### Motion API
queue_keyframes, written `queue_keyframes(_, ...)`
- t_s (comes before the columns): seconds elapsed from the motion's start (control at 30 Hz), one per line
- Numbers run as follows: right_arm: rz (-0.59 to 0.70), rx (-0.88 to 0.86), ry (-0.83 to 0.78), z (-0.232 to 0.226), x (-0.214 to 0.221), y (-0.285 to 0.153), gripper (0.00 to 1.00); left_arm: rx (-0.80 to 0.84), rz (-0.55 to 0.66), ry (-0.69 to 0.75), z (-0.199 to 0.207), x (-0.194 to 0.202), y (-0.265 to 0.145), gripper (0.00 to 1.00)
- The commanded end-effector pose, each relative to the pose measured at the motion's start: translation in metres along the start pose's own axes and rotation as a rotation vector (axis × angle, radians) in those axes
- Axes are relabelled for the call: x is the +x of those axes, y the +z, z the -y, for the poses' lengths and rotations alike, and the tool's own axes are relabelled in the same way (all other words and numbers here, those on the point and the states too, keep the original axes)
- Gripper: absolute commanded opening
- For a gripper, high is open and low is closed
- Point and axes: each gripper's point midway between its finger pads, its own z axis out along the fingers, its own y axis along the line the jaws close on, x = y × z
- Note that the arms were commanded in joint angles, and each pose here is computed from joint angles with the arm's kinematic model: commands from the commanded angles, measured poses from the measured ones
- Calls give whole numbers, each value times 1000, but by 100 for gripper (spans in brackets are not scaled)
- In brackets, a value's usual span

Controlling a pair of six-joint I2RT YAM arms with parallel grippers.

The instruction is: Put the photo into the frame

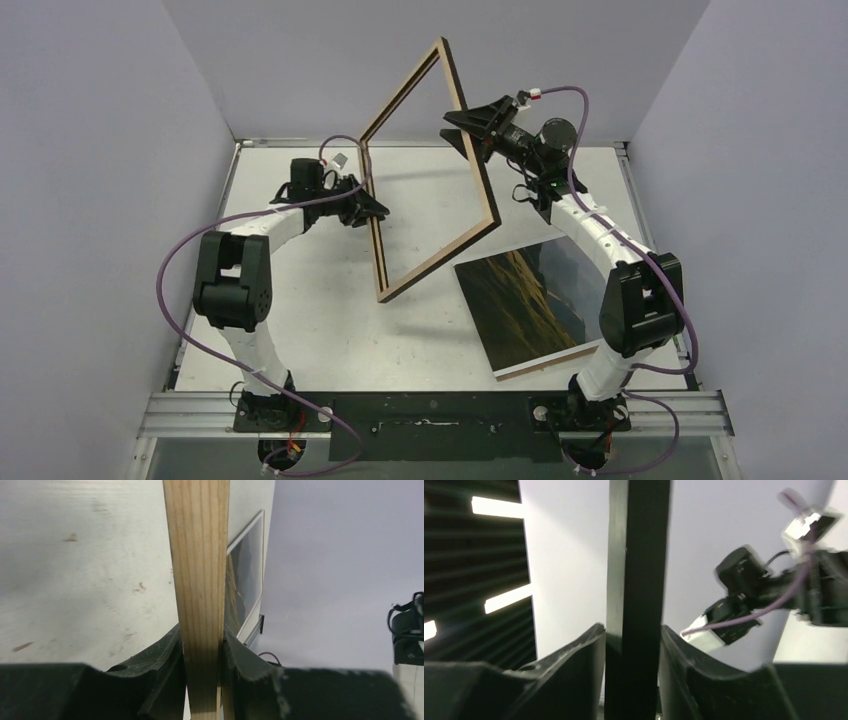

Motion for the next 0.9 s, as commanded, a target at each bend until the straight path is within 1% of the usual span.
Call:
queue_keyframes(0.0,6,24,-118,10,-4,-18,44,13,102,97,25,-35,-37,0)
queue_keyframes(0.17,30,115,-136,55,-23,-24,51,-39,120,140,11,-49,-56,0)
queue_keyframes(0.27,0,103,-159,72,-27,-18,56,-96,98,196,4,-52,-62,0)
queue_keyframes(0.33,-33,72,-165,79,-26,-12,57,-135,74,220,-1,-53,-64,0)
queue_keyframes(0.43,-58,100,-166,105,-28,-8,57,-174,51,232,-9,-55,-69,0)
queue_keyframes(0.57,-56,262,-212,151,-33,-13,54,-215,32,231,-18,-56,-75,0)
queue_keyframes(0.6,-57,317,-227,162,-33,-16,54,-228,51,215,-25,-64,-84,0)
queue_keyframes(0.7,-74,448,-291,184,-33,-26,54,-258,56,216,-34,-69,-94,0)
queue_keyframes(0.77,-80,485,-312,193,-34,-30,54,-281,58,211,-39,-72,-99,0)
queue_keyframes(0.87,-81,506,-301,208,-35,-33,53,-290,57,200,-47,-73,-103,0)
